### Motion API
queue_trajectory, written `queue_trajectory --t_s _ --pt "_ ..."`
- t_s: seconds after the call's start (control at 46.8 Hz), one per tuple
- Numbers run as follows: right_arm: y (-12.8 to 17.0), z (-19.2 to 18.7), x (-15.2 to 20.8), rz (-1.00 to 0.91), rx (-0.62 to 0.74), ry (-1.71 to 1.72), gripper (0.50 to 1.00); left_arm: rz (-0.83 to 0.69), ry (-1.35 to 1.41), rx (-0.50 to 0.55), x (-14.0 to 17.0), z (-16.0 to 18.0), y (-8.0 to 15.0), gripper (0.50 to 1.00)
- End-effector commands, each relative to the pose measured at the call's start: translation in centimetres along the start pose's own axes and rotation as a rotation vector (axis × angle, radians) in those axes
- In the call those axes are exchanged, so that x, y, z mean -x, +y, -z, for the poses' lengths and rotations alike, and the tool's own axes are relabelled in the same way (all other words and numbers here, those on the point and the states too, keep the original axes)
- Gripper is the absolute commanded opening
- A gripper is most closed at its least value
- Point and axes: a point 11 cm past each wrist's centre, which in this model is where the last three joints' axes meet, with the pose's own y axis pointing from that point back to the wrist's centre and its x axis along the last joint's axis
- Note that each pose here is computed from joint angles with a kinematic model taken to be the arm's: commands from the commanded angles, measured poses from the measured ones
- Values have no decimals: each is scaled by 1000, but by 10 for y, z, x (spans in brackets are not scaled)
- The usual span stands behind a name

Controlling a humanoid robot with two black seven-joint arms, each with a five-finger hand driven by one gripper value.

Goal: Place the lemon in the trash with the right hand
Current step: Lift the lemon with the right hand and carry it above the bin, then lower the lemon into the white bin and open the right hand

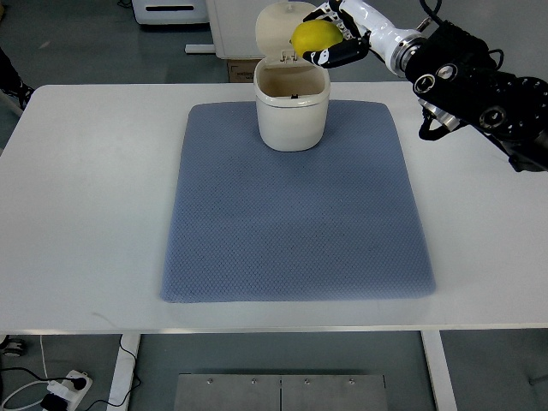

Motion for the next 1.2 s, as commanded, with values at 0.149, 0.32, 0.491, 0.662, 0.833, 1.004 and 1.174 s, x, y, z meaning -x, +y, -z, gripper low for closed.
queue_trajectory --t_s 0.149,0.32,0.491,0.662,0.833,1.004,1.174 --pt "-11 8 13 -9 21 61 500 0 0 0 0 0 0 1000" --pt "-14 8 27 -6 28 103 500 0 0 0 0 0 0 1000" --pt "-16 0 34 -11 49 133 500 0 0 0 0 0 0 1000" --pt "-15 -15 26 -39 84 134 500 0 0 0 0 0 0 1000" --pt "-14 -21 27 -40 95 128 500 0 0 0 0 0 0 1000" --pt "-14 -20 28 -39 95 115 500 0 0 0 0 0 0 1000" --pt "-14 -22 30 -34 97 111 629 0 0 0 0 0 0 1000"
